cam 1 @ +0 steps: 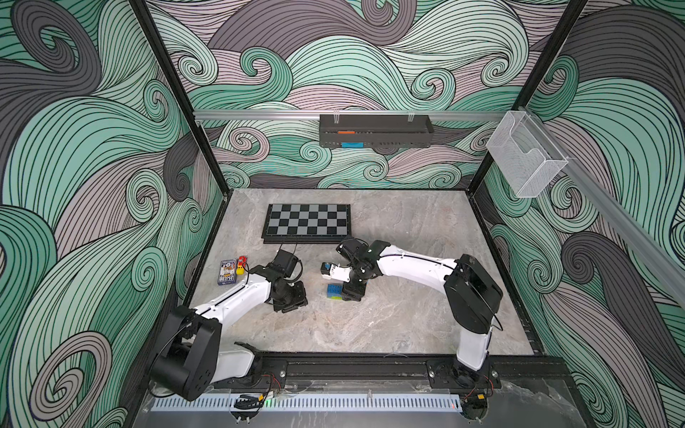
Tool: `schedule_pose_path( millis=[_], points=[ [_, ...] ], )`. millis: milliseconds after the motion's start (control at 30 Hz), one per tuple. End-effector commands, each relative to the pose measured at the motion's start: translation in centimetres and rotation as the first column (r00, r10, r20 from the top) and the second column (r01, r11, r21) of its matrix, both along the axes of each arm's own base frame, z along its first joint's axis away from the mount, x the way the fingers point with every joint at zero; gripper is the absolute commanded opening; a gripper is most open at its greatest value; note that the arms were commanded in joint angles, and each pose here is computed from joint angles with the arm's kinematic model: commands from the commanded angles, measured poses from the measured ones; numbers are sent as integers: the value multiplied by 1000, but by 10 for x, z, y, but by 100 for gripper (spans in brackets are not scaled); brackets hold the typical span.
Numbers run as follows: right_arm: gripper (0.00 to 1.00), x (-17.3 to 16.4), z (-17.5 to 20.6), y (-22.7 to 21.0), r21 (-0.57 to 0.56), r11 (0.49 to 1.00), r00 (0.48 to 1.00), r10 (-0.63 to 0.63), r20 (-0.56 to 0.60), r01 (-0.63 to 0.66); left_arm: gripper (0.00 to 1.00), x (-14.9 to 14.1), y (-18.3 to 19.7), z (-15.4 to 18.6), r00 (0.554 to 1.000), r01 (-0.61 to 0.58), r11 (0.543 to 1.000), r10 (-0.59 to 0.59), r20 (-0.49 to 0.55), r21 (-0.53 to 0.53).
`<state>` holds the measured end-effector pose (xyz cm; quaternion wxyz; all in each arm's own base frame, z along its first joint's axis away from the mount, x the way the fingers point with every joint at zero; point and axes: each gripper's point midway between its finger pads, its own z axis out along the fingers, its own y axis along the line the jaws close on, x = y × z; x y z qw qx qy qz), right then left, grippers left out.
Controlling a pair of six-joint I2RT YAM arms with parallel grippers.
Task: Assemble the number 5 with lego
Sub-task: Pick up the lego brick from the center of the board.
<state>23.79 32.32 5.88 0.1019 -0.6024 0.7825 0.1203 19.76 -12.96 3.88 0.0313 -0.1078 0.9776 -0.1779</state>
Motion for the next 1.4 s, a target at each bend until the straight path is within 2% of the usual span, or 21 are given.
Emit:
schedule_pose_path(
  millis=[0, 300, 633, 1367],
  points=[
    [69, 2, 14, 5, 66, 998, 1000, -18, 23, 17, 41, -2, -18, 29, 996, 84, 992, -83, 16, -92],
    [69, 8, 9, 11, 110, 993, 999, -33, 26, 30, 46, -14, -38, 66, 986, 168, 960, -158, 62, -224],
    [69, 10, -6, 16, 112, 993, 999, -32, 16, 30, 46, -21, -35, 82, 977, 197, 961, -177, 117, -193],
    [68, 3, -44, 9, 58, 997, 998, -48, -40, 50, 46, -21, -34, 76, 979, 194, 965, -178, 100, -179]
  ],
)
